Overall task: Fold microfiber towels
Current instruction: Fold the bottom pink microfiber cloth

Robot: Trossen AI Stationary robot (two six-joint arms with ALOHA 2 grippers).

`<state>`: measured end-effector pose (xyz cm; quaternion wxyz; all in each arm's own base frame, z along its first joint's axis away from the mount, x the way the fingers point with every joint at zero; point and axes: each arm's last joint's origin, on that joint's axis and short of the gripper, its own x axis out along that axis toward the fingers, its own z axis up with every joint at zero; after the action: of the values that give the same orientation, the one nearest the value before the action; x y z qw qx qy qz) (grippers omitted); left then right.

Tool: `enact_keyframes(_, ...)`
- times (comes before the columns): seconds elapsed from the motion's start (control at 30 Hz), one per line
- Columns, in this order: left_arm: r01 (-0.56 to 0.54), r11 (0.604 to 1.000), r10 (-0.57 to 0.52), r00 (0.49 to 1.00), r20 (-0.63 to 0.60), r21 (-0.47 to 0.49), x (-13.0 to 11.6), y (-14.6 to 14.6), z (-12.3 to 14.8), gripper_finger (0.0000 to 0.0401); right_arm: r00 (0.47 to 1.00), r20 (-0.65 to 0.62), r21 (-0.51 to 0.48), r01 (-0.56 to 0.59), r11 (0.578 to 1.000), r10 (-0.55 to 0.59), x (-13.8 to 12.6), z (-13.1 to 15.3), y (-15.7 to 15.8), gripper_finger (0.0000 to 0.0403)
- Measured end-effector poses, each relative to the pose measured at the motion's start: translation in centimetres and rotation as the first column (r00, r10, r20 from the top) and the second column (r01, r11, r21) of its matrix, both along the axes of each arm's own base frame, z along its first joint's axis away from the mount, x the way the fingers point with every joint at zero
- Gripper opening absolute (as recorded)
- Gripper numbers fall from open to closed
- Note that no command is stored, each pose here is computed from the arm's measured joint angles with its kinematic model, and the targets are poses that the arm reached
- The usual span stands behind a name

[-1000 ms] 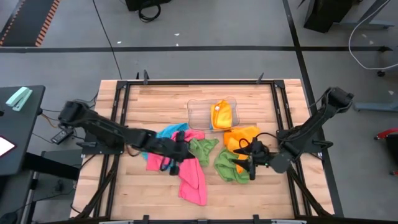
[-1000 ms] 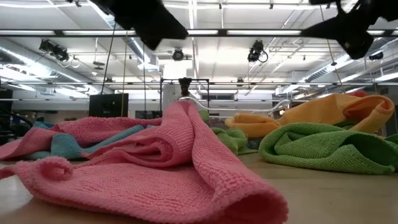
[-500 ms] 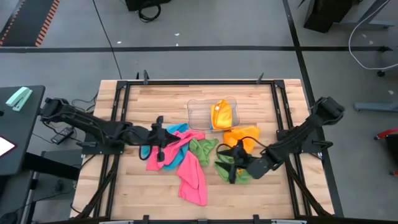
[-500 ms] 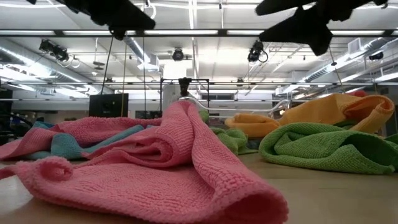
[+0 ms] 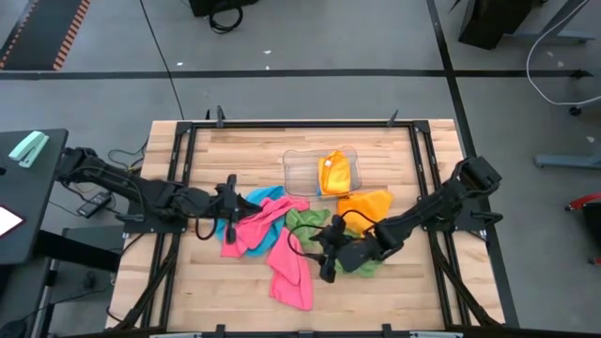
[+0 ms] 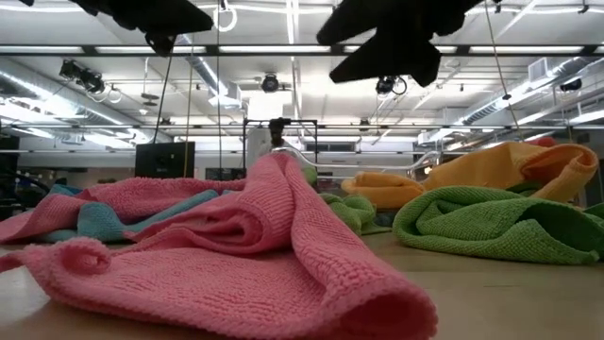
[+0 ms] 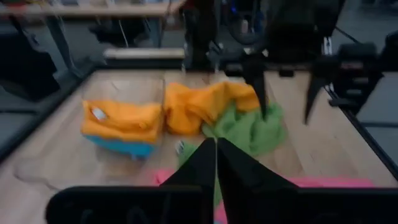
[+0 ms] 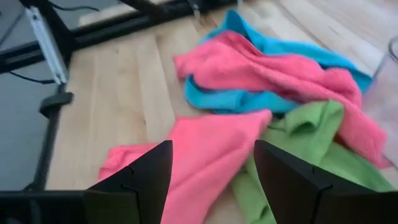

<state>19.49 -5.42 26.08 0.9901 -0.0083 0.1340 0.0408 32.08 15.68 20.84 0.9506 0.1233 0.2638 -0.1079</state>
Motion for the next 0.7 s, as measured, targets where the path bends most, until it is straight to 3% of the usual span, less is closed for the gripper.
enact_keyframes(0.27, 0.079, 0.994, -0.089, 0.985, -0.151, -0.073, 0.7, -1.8, -2.4, 0.0056, 1.000, -0.028, -0.027, -0.001, 1.000, 0.000, 0.9, -1.0, -0.9, 0.0235)
enact_keyframes(0.47, 0.107, 0.992, -0.117, 0.972, -0.206, -0.060, 1.3, -2.6, -3.6, 0.0058, 0.998, -0.058, -0.044, 0.005, 0.999, -0.008, 1.3, -1.5, -1.7, 0.0235)
enact_keyframes(0.7, 0.104, 0.984, -0.133, 0.969, -0.208, -0.145, 1.4, -3.2, -3.8, 0.0049, 0.984, -0.079, -0.027, -0.160, 0.987, 0.158, 1.7, -1.3, -1.9, 0.0235)
